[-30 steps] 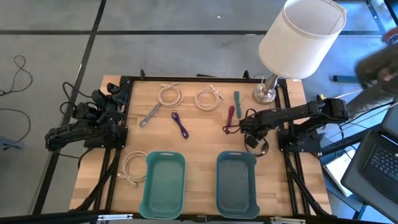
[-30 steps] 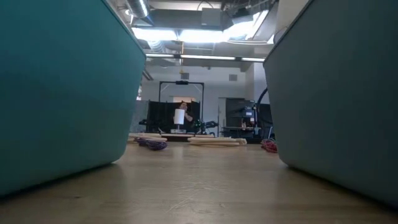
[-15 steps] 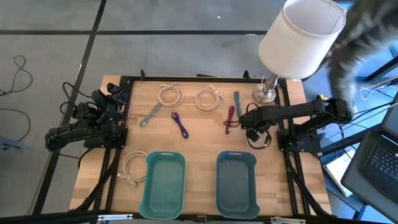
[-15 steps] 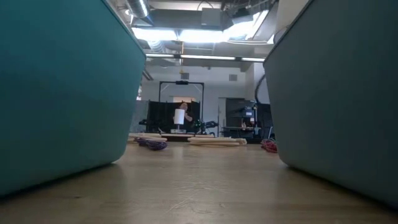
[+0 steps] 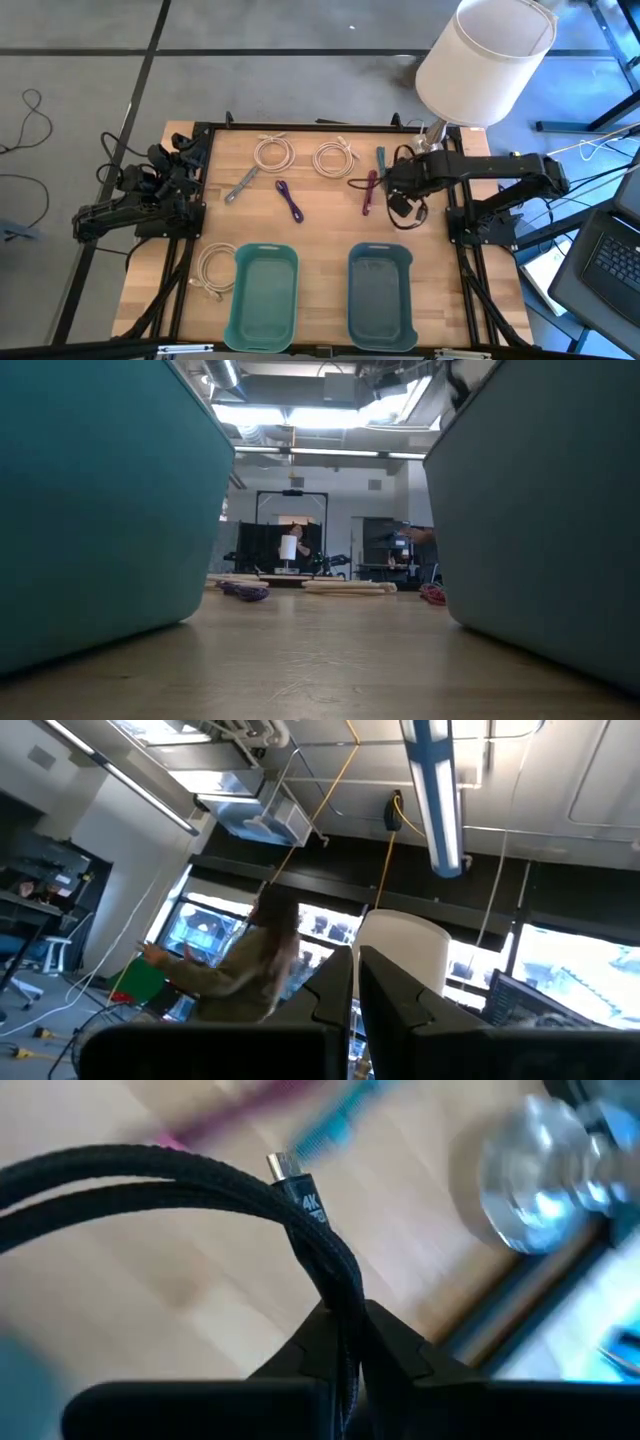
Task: Pick and place USB-C Cables
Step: Put the large black USB cable into the blue bin
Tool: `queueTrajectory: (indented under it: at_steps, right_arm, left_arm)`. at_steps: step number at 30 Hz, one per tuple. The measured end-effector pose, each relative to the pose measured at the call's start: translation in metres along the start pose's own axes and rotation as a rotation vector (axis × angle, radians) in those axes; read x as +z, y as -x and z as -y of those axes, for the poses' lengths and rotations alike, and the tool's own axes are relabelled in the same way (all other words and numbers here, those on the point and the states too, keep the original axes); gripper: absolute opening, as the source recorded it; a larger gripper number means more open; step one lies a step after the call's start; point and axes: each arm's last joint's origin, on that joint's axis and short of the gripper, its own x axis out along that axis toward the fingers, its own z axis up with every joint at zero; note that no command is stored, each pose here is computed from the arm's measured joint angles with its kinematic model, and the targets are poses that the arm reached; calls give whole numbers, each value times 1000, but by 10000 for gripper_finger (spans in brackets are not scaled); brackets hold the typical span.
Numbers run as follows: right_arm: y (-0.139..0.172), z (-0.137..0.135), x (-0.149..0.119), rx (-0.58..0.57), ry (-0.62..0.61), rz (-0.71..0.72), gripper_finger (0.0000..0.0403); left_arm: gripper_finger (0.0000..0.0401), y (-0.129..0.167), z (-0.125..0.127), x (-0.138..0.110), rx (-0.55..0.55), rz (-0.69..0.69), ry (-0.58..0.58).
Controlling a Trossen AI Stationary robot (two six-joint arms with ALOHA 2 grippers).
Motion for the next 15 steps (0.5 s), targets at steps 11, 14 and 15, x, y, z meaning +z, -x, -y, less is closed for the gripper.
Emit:
queueTrajectory:
  at_steps: [11,14,15]
  right_arm:
    - [80,-58,-17,612,10,86,27]
    - [83,-78,-38,612,-1,65,27]
    - [84,-85,-45,605,-8,57,27]
  left_arm:
    - [15,0,-2,0,58,6,-20]
    - [15,0,-2,-2,59,-13,-29]
    - [15,0,-2,-3,60,-18,-30]
